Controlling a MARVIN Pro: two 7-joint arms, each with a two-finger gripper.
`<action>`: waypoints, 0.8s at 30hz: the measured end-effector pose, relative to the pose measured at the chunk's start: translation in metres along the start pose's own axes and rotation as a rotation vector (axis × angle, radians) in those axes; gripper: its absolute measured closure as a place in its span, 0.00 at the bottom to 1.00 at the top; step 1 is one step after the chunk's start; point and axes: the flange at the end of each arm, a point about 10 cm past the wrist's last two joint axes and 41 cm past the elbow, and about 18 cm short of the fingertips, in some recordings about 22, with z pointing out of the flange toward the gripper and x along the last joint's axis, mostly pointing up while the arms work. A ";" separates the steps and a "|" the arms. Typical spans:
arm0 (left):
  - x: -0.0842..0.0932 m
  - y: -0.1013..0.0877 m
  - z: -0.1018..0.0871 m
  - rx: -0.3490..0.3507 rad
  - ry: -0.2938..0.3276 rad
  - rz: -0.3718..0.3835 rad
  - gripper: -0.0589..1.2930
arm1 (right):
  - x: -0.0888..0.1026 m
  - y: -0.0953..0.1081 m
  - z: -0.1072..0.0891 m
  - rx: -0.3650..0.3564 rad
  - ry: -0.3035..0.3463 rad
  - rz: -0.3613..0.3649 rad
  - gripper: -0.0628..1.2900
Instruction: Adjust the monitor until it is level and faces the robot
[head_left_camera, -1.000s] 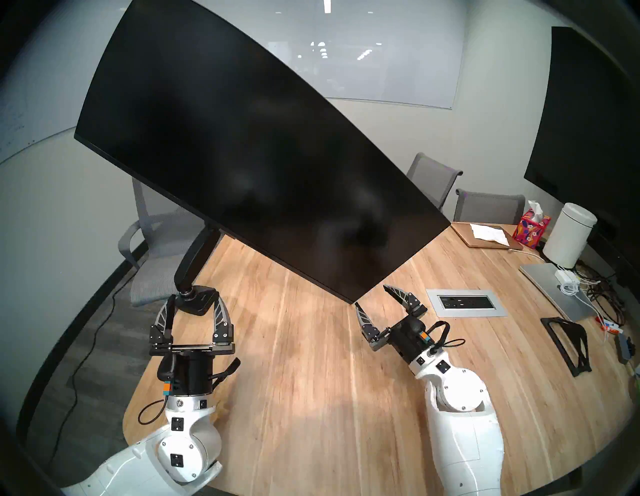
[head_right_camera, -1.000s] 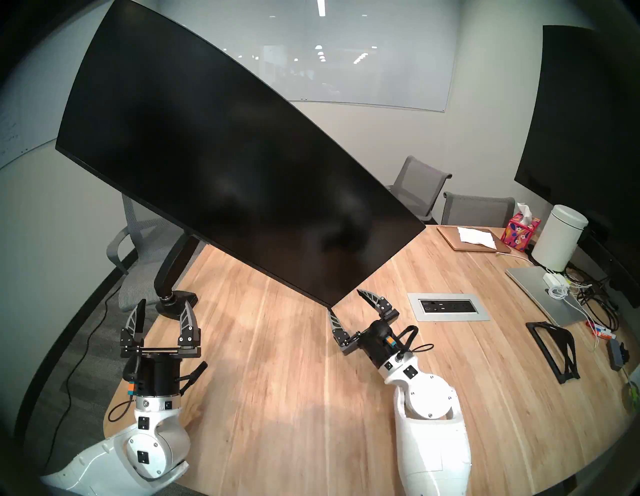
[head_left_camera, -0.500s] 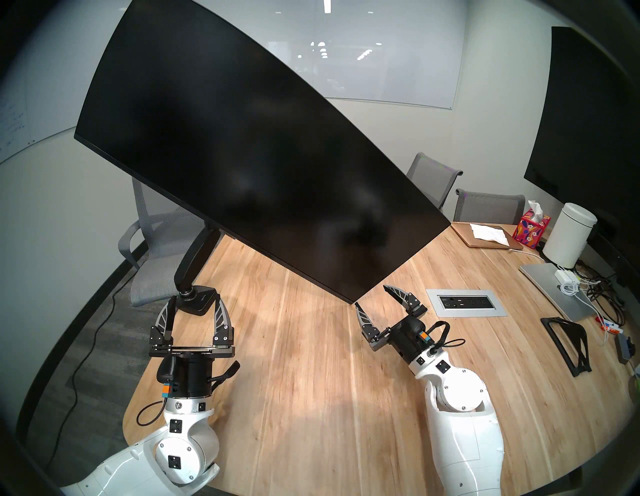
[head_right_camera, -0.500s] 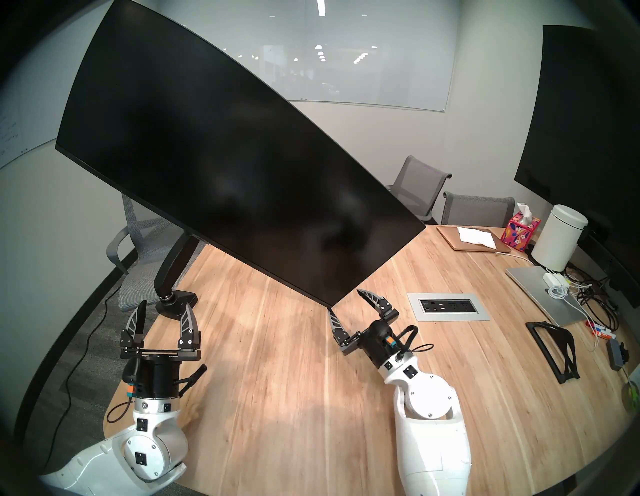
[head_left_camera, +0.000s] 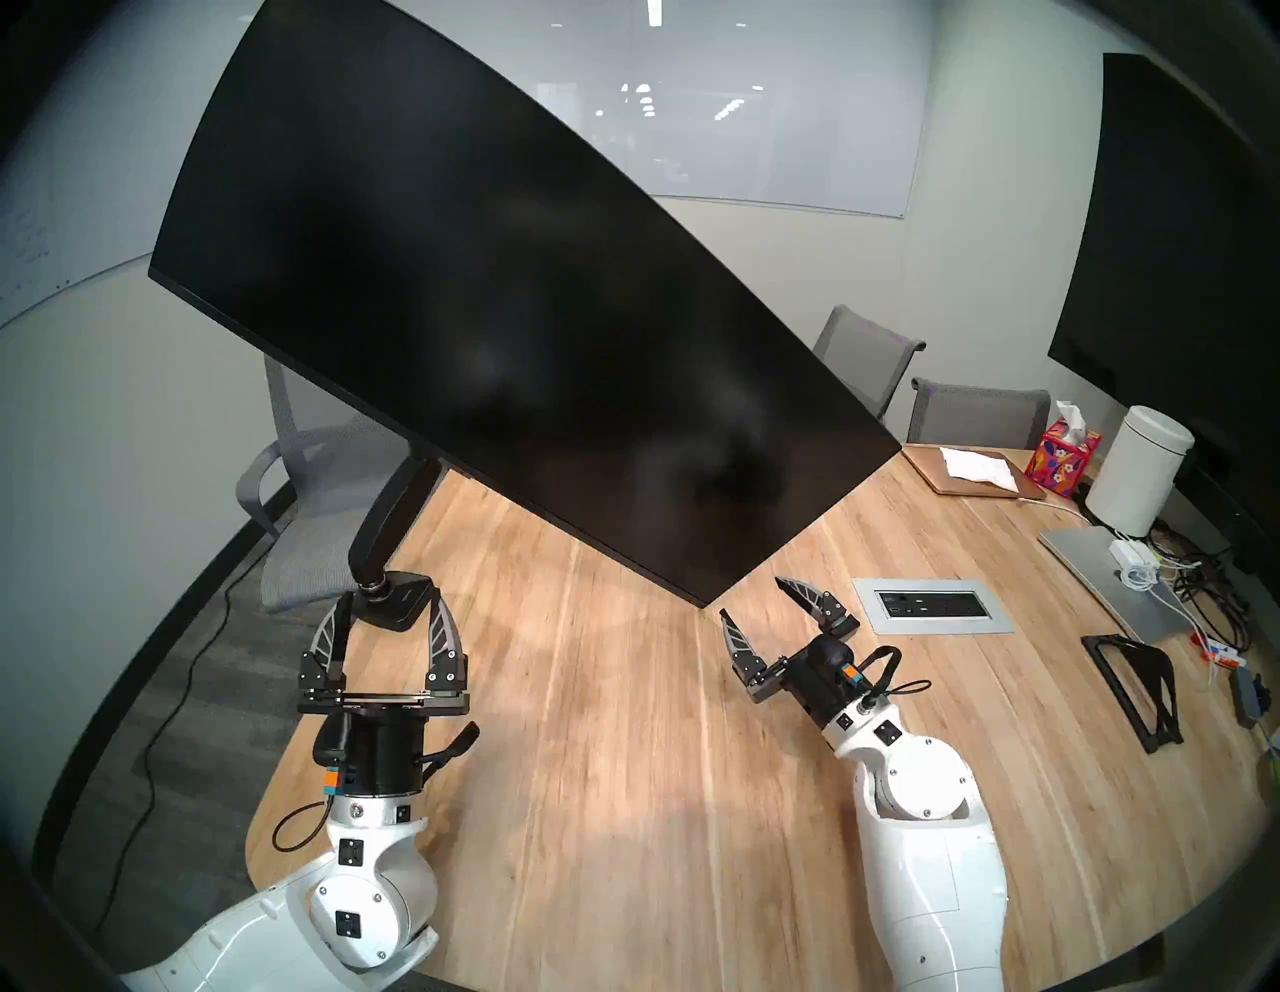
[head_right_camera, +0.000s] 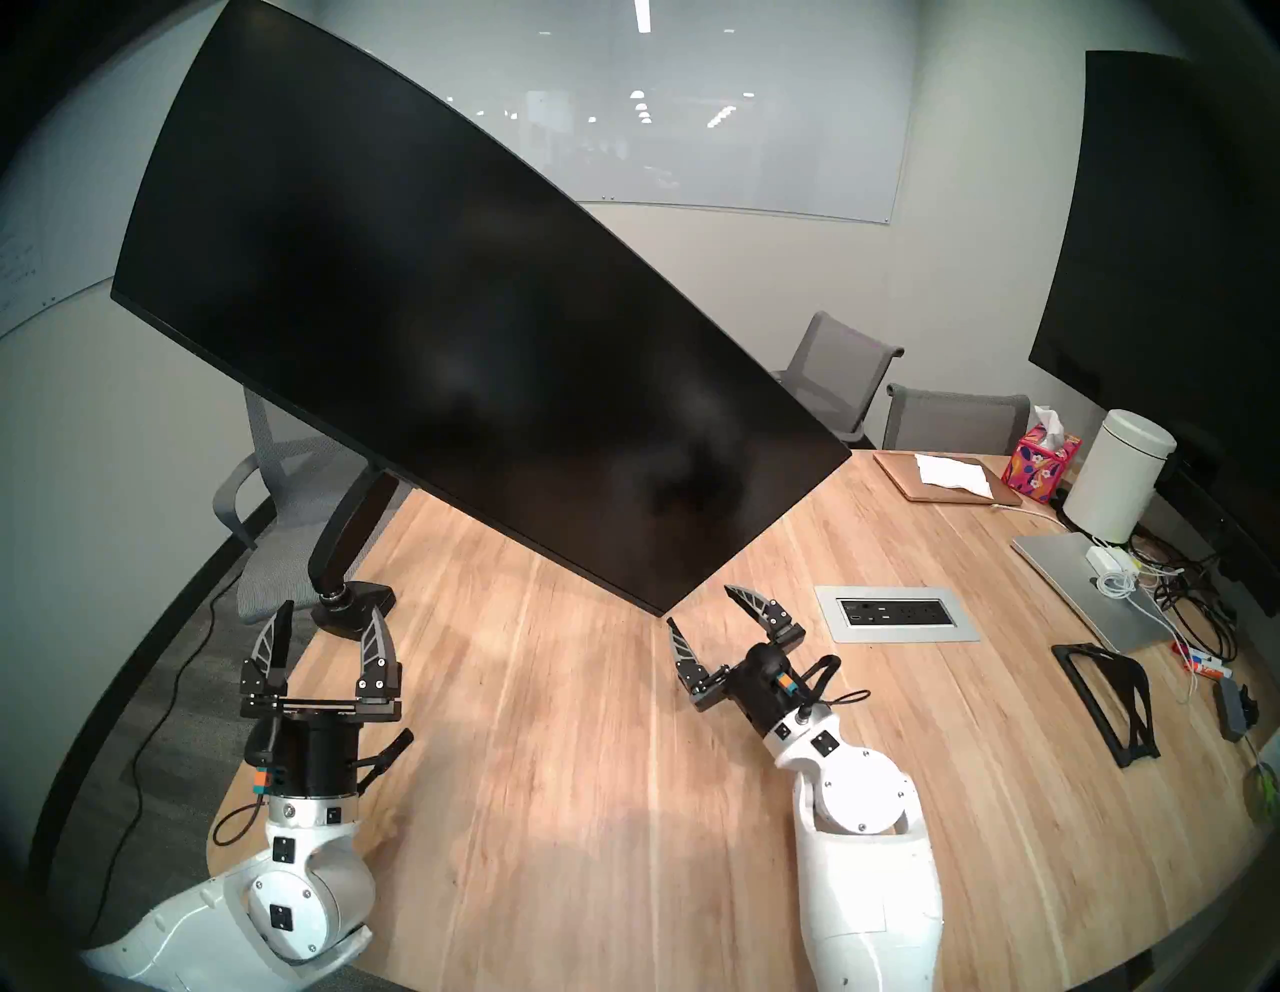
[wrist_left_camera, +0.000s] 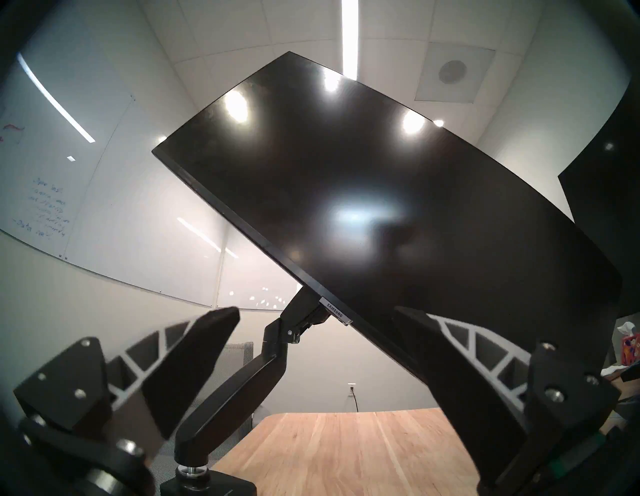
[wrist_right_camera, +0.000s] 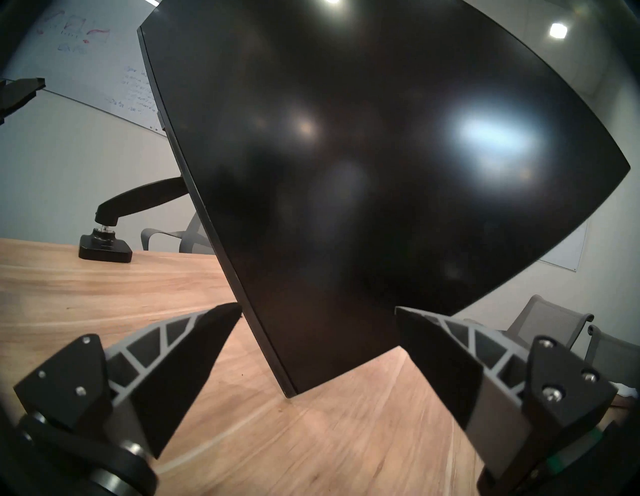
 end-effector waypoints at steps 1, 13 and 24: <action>0.000 0.000 0.000 0.000 0.000 0.000 0.05 | -0.001 0.001 0.001 -0.001 -0.003 -0.001 0.05; 0.000 0.000 0.000 0.002 0.001 -0.001 0.05 | 0.008 0.000 0.021 0.061 0.031 -0.019 0.05; 0.000 0.000 0.000 0.003 0.002 -0.001 0.05 | 0.017 -0.004 0.034 0.118 0.004 0.013 0.05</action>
